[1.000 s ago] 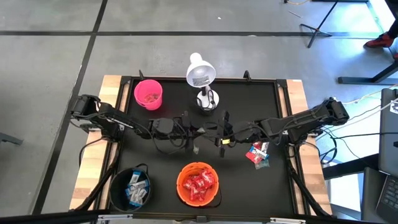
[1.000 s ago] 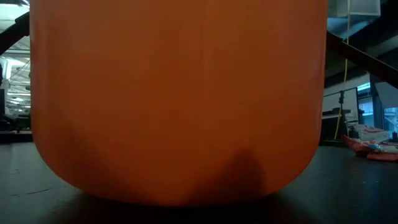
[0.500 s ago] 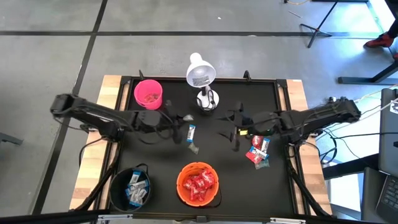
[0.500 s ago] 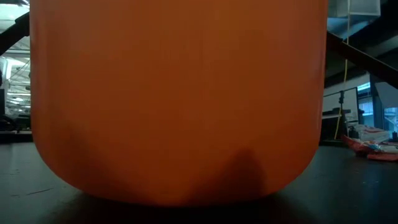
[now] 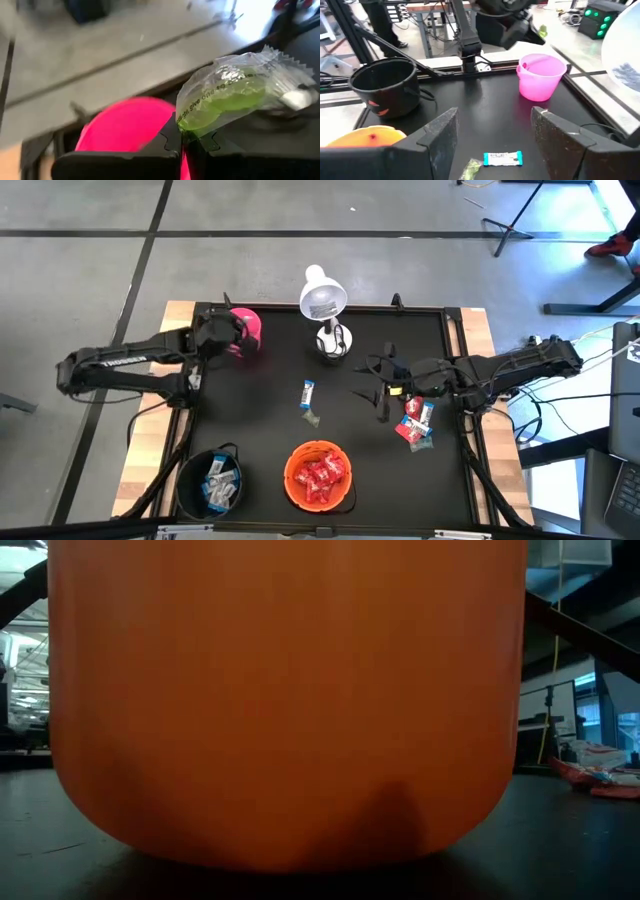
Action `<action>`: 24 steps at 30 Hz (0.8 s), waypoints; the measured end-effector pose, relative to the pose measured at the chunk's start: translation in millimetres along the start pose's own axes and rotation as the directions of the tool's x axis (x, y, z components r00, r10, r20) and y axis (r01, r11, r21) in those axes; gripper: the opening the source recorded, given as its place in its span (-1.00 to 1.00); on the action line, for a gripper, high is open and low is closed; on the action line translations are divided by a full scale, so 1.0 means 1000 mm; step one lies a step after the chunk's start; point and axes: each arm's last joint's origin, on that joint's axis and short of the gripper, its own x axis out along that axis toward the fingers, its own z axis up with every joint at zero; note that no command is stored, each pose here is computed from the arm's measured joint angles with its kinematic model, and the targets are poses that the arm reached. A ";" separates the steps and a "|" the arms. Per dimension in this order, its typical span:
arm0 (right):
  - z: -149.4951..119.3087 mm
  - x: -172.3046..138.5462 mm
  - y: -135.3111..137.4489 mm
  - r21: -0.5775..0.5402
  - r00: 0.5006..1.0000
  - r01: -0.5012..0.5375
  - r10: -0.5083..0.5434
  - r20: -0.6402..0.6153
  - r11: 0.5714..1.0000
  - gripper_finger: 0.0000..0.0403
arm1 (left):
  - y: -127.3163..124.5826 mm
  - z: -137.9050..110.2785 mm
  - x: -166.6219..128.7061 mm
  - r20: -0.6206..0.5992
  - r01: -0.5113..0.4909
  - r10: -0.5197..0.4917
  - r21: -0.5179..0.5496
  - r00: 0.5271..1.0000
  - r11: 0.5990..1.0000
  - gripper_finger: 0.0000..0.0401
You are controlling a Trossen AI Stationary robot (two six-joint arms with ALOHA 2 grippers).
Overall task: Sort candy
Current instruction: Put the green candy into the pink bucket
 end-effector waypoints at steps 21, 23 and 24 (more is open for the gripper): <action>-0.011 -0.001 -0.001 0.014 0.993 -0.017 0.018 -0.116 1.000 0.21 | 0.018 -0.002 0.026 -0.194 0.044 -0.038 0.027 0.980 0.999 -0.56; -0.012 -0.001 -0.001 0.008 0.991 -0.026 0.027 -0.129 1.000 0.21 | 0.018 -0.002 0.026 -0.192 0.045 -0.039 0.026 0.981 0.999 -0.49; -0.012 -0.002 -0.001 0.005 0.991 -0.028 0.028 -0.134 1.000 0.21 | 0.019 -0.002 0.025 -0.188 0.045 -0.040 0.025 0.981 0.999 -0.47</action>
